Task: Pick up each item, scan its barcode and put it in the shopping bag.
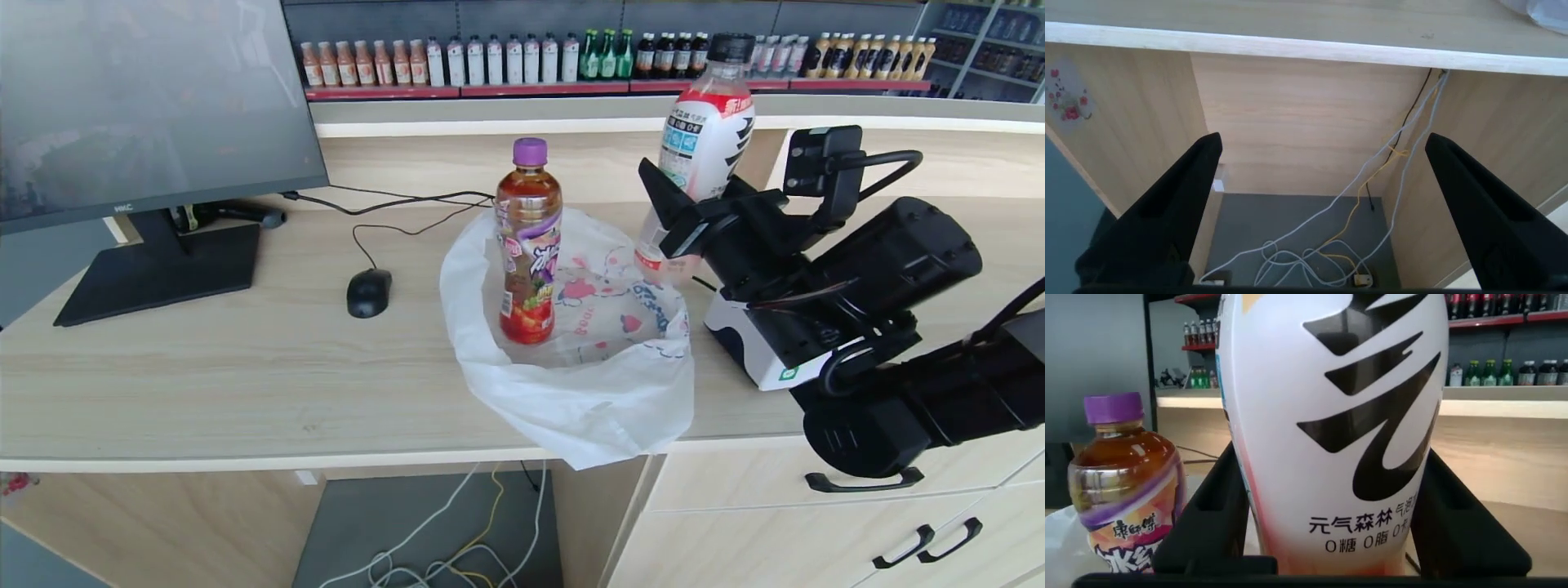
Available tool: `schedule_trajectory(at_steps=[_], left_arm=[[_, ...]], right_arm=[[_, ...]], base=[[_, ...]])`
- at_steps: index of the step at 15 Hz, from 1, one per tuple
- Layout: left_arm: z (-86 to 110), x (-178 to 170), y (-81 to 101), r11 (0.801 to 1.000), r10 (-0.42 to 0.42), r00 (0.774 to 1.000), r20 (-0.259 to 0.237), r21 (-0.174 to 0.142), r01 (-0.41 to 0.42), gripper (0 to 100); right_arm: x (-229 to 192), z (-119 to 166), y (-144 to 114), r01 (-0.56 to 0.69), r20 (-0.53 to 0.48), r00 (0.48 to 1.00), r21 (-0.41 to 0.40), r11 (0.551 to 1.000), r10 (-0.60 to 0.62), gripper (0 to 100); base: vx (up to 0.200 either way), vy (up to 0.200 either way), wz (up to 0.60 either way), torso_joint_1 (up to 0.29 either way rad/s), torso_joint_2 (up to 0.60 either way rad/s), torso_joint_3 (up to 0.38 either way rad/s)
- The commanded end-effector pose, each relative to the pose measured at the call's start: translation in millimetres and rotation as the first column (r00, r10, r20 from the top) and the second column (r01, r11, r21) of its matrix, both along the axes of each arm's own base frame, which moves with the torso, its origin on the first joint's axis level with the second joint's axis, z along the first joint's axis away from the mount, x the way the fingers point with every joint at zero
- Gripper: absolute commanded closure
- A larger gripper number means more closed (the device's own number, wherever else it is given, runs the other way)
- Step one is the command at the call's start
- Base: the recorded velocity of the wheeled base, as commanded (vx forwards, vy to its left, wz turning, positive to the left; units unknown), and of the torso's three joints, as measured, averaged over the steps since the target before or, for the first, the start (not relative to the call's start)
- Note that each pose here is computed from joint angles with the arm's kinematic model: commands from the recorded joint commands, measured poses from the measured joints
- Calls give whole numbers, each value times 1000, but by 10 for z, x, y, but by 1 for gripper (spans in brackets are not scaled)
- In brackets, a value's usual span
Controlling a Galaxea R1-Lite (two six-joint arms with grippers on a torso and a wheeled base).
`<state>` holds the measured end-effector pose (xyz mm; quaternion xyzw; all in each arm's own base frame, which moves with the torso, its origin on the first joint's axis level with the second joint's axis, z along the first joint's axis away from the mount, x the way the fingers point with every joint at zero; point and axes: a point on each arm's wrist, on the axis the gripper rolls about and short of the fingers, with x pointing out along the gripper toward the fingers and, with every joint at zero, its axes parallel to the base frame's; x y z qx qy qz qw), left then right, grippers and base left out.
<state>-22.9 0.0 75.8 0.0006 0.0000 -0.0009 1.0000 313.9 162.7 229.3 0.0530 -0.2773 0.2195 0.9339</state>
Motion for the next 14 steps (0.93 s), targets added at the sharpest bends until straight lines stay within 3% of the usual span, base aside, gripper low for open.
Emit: schedule_trajectory(at_steps=[1,14], left_arm=[[1,0,-1,1000,0,1000,2,0,0,0],[1,0,-1,1000,0,1000,2,0,0,0]], right_arm=[[7,-61,28,-7,-17,1000,-7,1000,7,100],[-21,-399,332,-81,-106,992,-62,995,74,100]], base=[[0,0,0,0,0,0],[0,0,0,0,0,0]])
